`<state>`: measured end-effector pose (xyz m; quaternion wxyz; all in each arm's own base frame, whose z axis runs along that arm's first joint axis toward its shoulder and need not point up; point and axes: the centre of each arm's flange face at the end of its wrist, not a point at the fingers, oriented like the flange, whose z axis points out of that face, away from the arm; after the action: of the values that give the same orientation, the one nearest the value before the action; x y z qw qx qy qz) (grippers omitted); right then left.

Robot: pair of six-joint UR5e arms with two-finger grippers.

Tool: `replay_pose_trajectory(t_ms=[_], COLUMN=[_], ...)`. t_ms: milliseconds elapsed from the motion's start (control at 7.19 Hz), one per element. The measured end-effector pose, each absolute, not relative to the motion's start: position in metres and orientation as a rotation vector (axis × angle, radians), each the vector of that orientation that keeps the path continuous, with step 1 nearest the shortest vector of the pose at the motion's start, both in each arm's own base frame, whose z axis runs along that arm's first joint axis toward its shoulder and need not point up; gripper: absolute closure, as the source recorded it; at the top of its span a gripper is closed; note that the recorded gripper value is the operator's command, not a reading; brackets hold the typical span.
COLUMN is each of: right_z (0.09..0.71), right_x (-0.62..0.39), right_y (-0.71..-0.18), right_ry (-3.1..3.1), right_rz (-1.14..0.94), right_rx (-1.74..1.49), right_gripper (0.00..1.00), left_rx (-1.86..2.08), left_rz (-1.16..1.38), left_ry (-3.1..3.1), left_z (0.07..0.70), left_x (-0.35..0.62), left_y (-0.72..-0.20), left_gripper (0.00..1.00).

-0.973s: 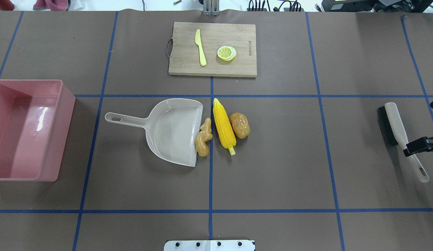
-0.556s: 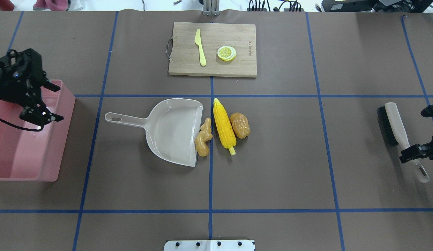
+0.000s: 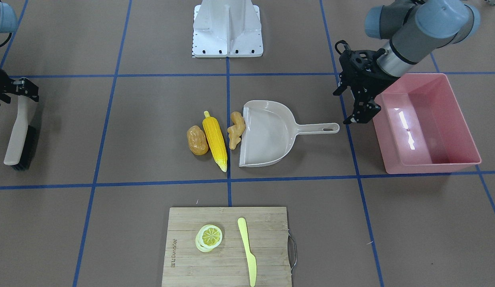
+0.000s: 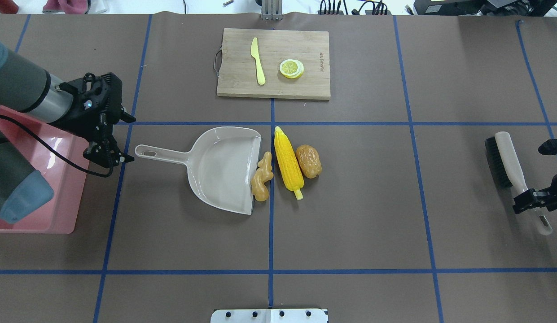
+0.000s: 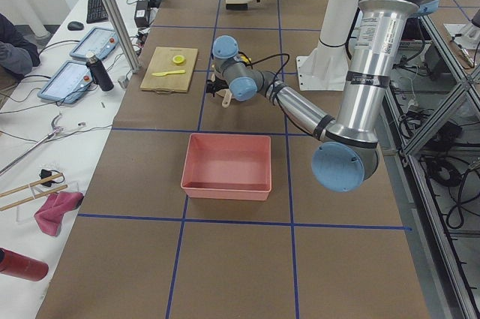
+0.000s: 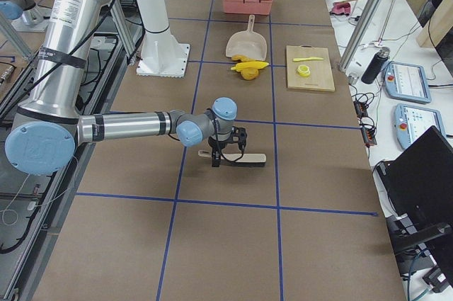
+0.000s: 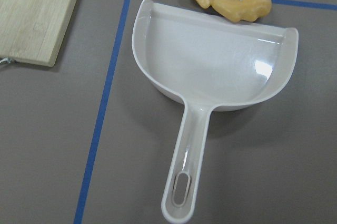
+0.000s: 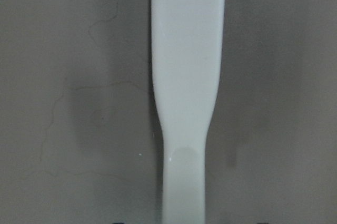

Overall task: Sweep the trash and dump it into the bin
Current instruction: 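Reach the left gripper to the dustpan handle while the right gripper grasps the brush, then lift the white brush with the right gripper and bring it behind the food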

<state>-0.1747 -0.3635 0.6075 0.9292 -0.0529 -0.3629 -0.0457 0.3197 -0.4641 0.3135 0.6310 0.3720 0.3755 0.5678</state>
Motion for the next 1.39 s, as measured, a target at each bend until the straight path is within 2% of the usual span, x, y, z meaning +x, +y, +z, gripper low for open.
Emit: replay_pose_trajectory(t_ms=[139, 695, 1112, 1390], right_z=[0.608, 0.593, 0.532, 0.464], right_x=[-0.175, -0.176, -0.155, -0.172], right_y=[-0.364, -0.365, -0.377, -0.405], right_ry=[-0.743, -0.761, -0.808, -0.774], right_rz=[-0.087, -0.099, -0.065, -0.057], right_rx=[-0.112, -0.087, -0.037, -0.033], right_gripper=[1.00, 1.00, 1.00, 1.00], left_rx=[0.850, 0.862, 0.850, 0.836], left_rz=[1.324, 1.426, 1.451, 1.448], left_ry=[0.872, 0.846, 0.827, 0.828], left_z=[0.309, 0.322, 0.333, 0.334], left_x=[0.335, 0.358, 0.372, 0.387], left_y=[-0.459, -0.457, -0.470, -0.485], left_gripper=[0.02, 0.02, 0.03, 0.03])
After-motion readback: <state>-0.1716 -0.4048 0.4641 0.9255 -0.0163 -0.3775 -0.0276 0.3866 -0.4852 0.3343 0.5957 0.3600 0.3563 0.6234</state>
